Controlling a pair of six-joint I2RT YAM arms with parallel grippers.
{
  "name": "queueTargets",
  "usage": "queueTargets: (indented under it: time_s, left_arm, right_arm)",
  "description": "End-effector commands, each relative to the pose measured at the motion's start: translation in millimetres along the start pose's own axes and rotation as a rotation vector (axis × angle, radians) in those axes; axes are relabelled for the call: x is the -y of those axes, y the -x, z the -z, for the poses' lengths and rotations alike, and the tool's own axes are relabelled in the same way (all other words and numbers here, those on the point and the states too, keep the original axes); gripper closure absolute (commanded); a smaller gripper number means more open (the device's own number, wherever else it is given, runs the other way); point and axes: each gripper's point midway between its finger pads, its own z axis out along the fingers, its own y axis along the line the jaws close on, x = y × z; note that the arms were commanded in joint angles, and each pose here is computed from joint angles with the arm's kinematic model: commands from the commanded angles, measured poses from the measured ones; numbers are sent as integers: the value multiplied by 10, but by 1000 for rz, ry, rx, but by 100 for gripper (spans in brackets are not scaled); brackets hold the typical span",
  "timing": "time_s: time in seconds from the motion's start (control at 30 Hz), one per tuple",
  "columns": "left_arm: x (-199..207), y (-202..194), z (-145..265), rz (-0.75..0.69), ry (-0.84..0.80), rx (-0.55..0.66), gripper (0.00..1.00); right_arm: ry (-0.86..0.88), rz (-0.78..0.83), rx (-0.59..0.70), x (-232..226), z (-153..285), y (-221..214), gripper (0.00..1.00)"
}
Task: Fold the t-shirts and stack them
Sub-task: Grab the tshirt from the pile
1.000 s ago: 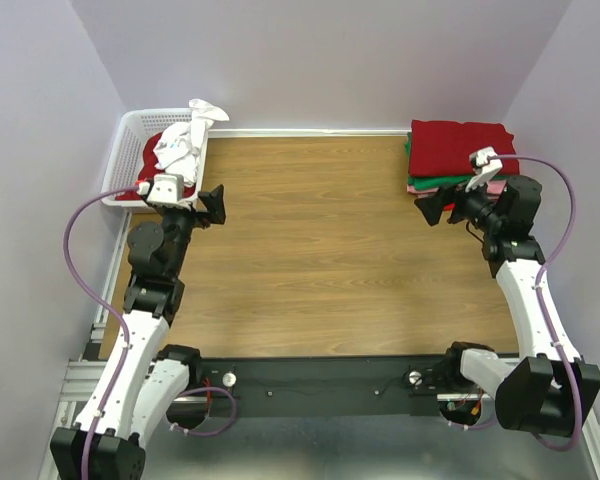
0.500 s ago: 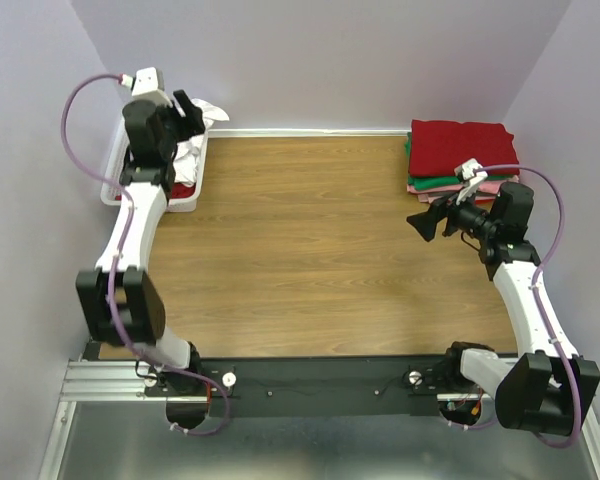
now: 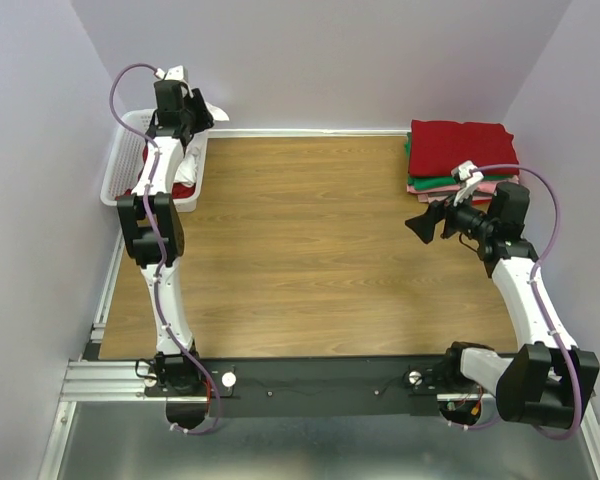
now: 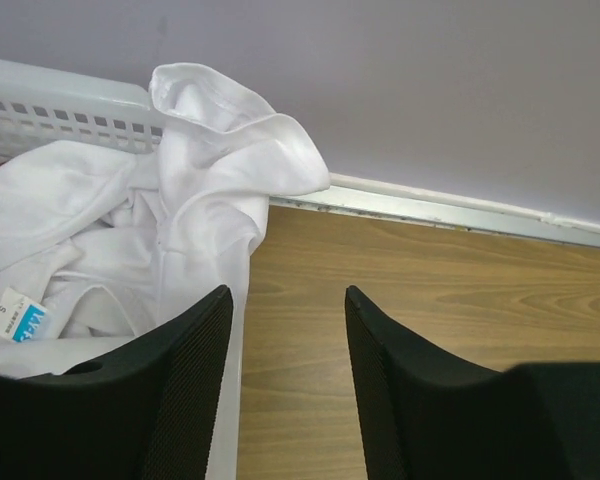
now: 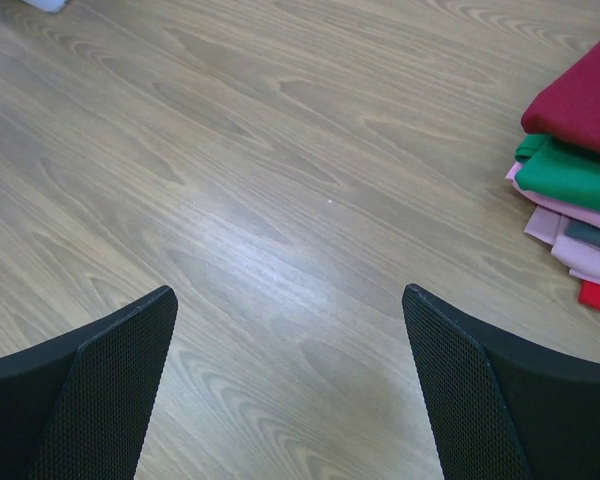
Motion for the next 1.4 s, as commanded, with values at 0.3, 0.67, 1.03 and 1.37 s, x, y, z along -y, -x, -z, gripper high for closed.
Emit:
queueTargets:
  time_s: [0.3,0.67,1.03,1.37]
  left_arm:
    - [-424,-3,-90,-22,146,-4,45]
    - [-496,-162,-175,-31,156,-27,48]
    - [-515,-210,-214,-48,151,-47,56]
    - [-485,-288,-228,-53,87,-76,80]
  right_arm:
    - [22,2,-17,-14,8,-3,0]
    - [19,2,-23,1,5,-24,0]
    - [17,11,-22,-3,15,-18,0]
    - [20,19,-15,-18,46,1,0]
